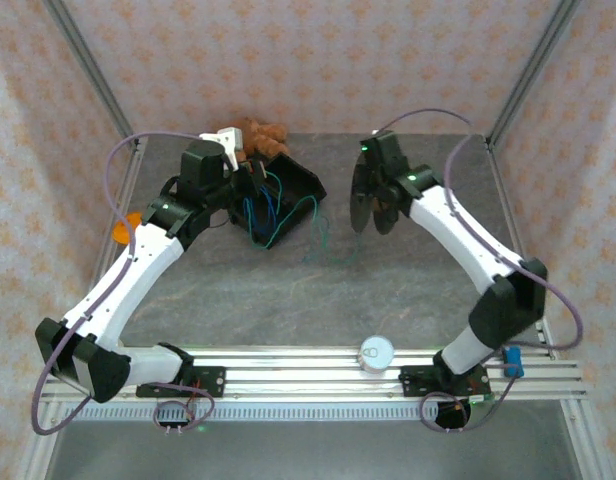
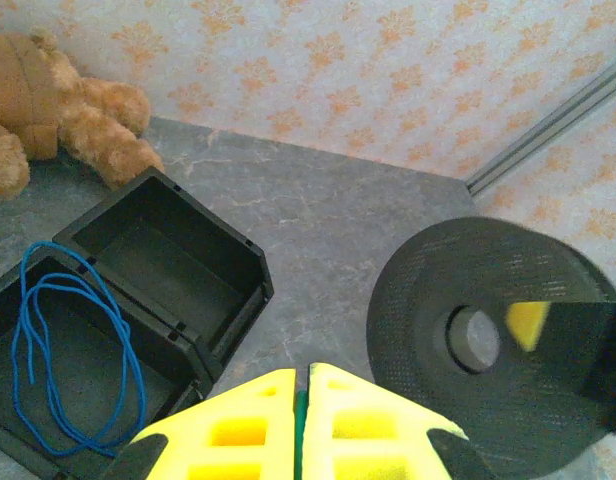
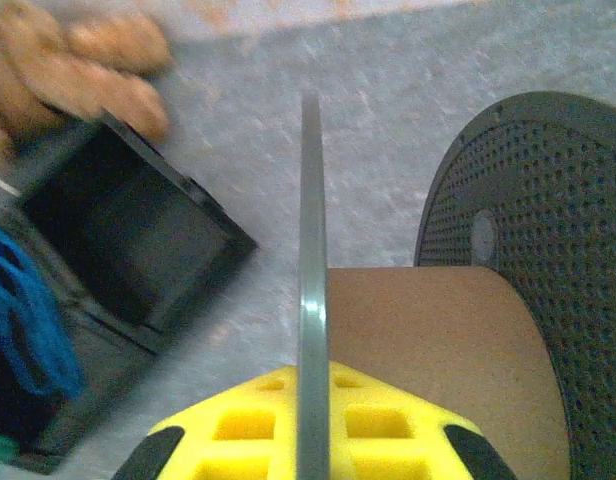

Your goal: Wrap the cables

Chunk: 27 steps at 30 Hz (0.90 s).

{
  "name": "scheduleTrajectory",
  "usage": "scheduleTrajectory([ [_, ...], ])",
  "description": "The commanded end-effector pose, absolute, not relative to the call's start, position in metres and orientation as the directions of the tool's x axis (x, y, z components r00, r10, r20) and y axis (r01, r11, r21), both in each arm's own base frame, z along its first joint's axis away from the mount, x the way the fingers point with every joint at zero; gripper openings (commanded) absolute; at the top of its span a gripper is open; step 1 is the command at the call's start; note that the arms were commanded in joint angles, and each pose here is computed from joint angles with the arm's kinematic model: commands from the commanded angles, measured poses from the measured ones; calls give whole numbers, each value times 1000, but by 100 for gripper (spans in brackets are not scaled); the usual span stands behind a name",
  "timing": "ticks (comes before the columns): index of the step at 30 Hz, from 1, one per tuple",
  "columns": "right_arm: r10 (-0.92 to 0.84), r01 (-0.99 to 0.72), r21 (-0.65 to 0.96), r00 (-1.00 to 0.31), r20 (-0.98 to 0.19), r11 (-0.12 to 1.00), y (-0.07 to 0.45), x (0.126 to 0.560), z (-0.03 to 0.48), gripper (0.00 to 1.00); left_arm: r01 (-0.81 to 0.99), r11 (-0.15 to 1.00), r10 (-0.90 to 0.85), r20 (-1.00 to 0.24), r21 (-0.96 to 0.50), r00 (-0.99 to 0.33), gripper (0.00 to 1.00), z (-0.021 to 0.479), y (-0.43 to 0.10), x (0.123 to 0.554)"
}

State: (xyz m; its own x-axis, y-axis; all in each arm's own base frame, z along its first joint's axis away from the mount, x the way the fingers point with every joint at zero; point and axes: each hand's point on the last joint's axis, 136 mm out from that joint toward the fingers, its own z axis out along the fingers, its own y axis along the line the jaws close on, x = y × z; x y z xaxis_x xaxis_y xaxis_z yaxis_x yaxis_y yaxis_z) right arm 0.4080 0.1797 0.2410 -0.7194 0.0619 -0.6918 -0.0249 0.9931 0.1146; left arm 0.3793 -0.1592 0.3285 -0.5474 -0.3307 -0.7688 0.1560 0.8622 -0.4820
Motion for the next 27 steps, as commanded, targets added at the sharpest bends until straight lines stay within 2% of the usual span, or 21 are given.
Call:
scheduleTrajectory([
  [1,-81,6,-122,-719,-690,992,168,416,234,0,181,853,-341,-785,-490,-518,0,341,-158,374],
  [7,-84,-9,-118,-753,-652,993,199,428,208,1,187,844,-348,-778,-503,-523,0,339,-161,375],
  [9,-83,-13,-113,-764,-640,993,206,428,202,18,189,841,-348,-774,-507,-529,0,338,-163,376],
  [13,-66,-10,-91,-771,-633,996,212,425,203,32,191,835,-350,-767,-516,-538,0,337,-165,377],
  [19,-42,-10,-54,-756,-653,999,210,417,226,42,210,806,-363,-742,-553,-563,0,339,-176,378],
  [27,6,-68,81,-723,-691,994,212,392,275,52,213,737,-420,-680,-642,-601,0,357,-192,364],
])
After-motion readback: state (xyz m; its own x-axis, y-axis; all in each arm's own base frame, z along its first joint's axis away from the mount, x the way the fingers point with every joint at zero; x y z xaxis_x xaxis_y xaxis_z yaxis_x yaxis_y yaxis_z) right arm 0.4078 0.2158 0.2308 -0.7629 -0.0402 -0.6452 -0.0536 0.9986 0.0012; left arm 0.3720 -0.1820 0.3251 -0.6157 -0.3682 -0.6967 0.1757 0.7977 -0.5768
